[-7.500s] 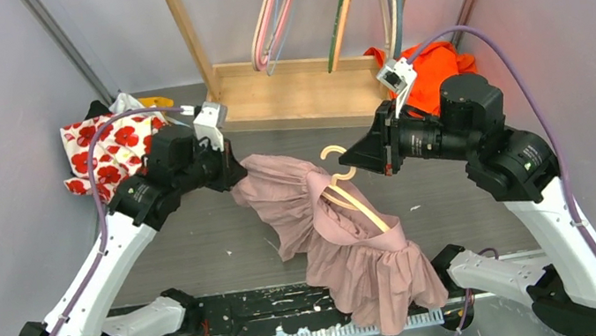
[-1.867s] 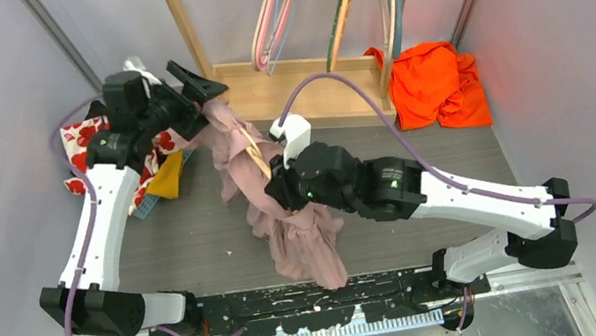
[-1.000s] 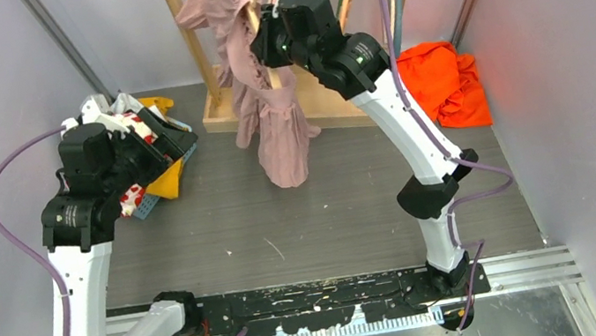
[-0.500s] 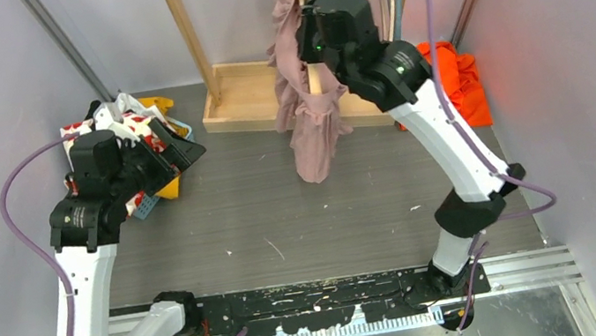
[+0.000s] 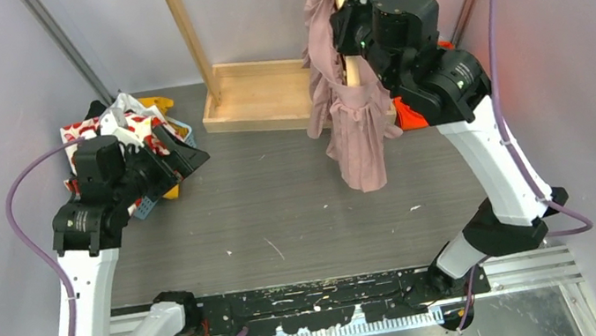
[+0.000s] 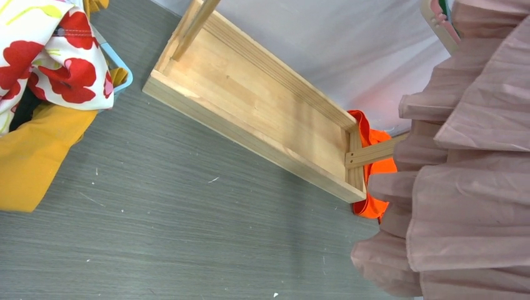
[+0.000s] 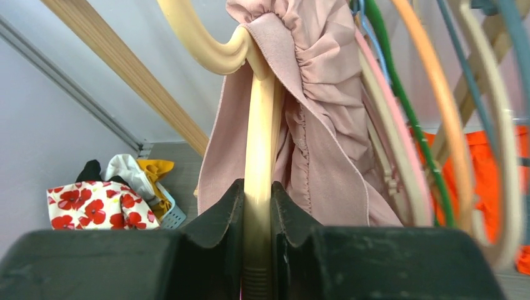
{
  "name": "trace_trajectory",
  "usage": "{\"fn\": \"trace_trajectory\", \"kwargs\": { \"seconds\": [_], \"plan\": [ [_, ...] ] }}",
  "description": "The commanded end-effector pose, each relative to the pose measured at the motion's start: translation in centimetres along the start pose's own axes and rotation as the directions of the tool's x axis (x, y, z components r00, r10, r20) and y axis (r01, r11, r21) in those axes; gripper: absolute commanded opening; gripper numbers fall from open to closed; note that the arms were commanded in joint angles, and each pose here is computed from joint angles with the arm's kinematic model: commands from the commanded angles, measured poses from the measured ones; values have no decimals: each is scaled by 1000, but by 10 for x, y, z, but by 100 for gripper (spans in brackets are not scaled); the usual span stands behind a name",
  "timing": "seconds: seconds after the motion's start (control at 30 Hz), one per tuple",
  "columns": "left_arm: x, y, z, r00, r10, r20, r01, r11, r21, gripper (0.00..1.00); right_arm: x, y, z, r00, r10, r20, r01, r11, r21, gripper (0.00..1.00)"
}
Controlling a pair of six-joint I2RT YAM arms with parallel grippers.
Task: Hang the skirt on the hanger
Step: Place the hanger at the clothesline.
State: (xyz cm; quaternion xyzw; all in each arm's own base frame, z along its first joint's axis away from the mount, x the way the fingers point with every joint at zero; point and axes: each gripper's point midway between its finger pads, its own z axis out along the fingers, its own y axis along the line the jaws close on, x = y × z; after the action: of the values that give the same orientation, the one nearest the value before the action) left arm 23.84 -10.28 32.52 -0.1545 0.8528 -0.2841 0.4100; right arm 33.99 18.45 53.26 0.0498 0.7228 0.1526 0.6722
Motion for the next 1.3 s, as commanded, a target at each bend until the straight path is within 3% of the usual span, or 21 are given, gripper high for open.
{"fn": "trace_trajectory", "kwargs": {
  "seconds": [0.0,0.27,0.53,0.9,1.27],
  "plan": [
    [-4,-8,-12,998,43,41,-44,998,43,100,-18,32,10,995,83,52,-76,990,-122,1],
    [0,-4,-20,998,54,44,-56,998,30,99,-2,51,44,995,95,43,-88,985,-148,1],
    [6,1,-27,997,70,32,-71,997,13,99,-35,59,94,978,163,126,-132,965,-226,1],
    [19,9,-19,999,49,-5,-49,999,10,100,-37,53,164,947,281,153,-208,904,-374,1],
    [19,10,-5,1000,16,-11,-15,1000,10,100,7,56,198,960,273,62,-227,889,-398,1]
  ]
}}
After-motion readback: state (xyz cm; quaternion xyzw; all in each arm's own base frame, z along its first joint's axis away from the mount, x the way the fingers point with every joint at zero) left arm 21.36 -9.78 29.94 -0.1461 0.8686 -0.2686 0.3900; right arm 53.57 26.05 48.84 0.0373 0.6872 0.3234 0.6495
